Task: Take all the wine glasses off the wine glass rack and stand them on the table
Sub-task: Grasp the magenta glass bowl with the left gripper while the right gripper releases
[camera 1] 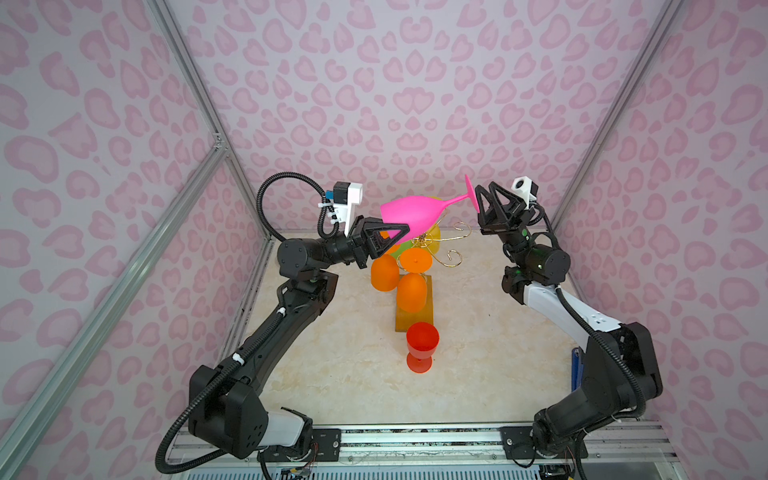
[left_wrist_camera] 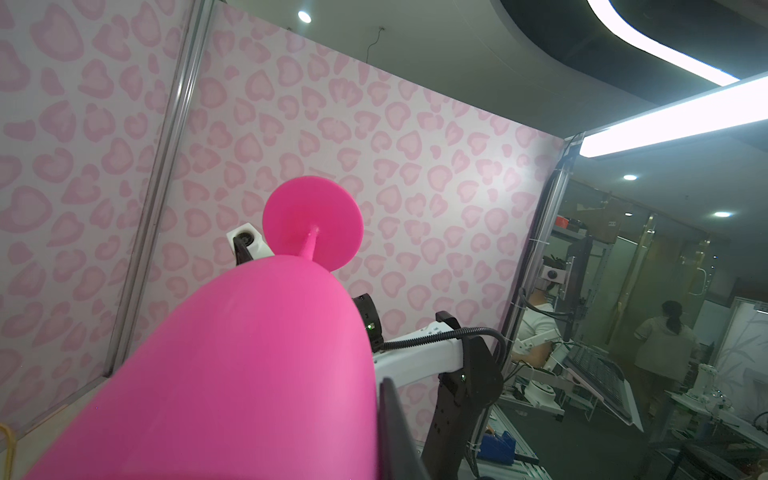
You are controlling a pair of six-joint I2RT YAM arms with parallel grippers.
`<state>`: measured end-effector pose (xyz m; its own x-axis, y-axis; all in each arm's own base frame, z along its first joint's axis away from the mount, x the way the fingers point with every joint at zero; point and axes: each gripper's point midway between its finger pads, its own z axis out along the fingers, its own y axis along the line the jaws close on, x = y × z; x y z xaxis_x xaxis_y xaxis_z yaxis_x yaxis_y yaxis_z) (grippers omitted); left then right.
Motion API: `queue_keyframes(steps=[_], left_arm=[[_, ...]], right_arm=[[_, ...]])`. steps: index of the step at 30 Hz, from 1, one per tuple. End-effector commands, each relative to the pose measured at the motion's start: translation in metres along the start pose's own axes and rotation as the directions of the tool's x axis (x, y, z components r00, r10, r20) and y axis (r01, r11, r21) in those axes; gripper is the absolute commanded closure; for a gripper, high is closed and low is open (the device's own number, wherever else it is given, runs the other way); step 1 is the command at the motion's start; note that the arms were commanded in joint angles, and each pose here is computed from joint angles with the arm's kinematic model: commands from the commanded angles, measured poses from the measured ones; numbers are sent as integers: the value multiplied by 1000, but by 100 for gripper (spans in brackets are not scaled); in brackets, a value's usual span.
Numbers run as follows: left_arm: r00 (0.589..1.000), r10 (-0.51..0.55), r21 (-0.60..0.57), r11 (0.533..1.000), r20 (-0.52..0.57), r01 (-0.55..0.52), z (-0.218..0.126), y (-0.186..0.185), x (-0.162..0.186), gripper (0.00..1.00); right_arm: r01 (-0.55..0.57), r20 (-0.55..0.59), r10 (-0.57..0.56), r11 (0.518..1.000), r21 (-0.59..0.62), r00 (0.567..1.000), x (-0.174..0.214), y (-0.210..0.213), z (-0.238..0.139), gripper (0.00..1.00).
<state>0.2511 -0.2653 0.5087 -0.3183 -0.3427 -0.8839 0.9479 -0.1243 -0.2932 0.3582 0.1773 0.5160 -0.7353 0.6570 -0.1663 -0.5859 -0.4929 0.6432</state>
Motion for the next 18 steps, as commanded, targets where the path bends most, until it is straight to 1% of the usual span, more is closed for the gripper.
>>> queue_keyframes(steps=[1,4,7,9,12,14,15,18], left_arm=[[1000,6,15,1000,-21,-6,3,-16,-3,96],[997,9,-2,1000,-72,-9,6,-23,5,96],[989,10,-67,998,-147,-20,11,-22,20,96],[978,15,-126,991,-210,-43,12,-20,34,95],[954,49,-181,978,-297,-107,12,-29,44,95],[939,39,-242,962,-343,-128,6,-28,52,96],[932,25,-282,950,-362,-135,2,-27,56,97],[914,-30,-350,929,-404,-124,-12,-34,68,99]], right_arm=[[55,-2,-55,998,-10,999,-3,7,-7,58],[83,7,-83,996,13,997,-10,6,-14,55],[129,-4,-129,990,59,992,-14,5,-20,54],[165,-13,-164,982,93,986,-15,5,-22,54],[237,-34,-235,958,163,971,-17,5,-27,54],[292,-52,-287,931,221,956,-17,4,-32,54],[331,-68,-324,909,255,943,-18,3,-34,54],[449,-134,-431,816,364,892,-16,0,-41,53]])
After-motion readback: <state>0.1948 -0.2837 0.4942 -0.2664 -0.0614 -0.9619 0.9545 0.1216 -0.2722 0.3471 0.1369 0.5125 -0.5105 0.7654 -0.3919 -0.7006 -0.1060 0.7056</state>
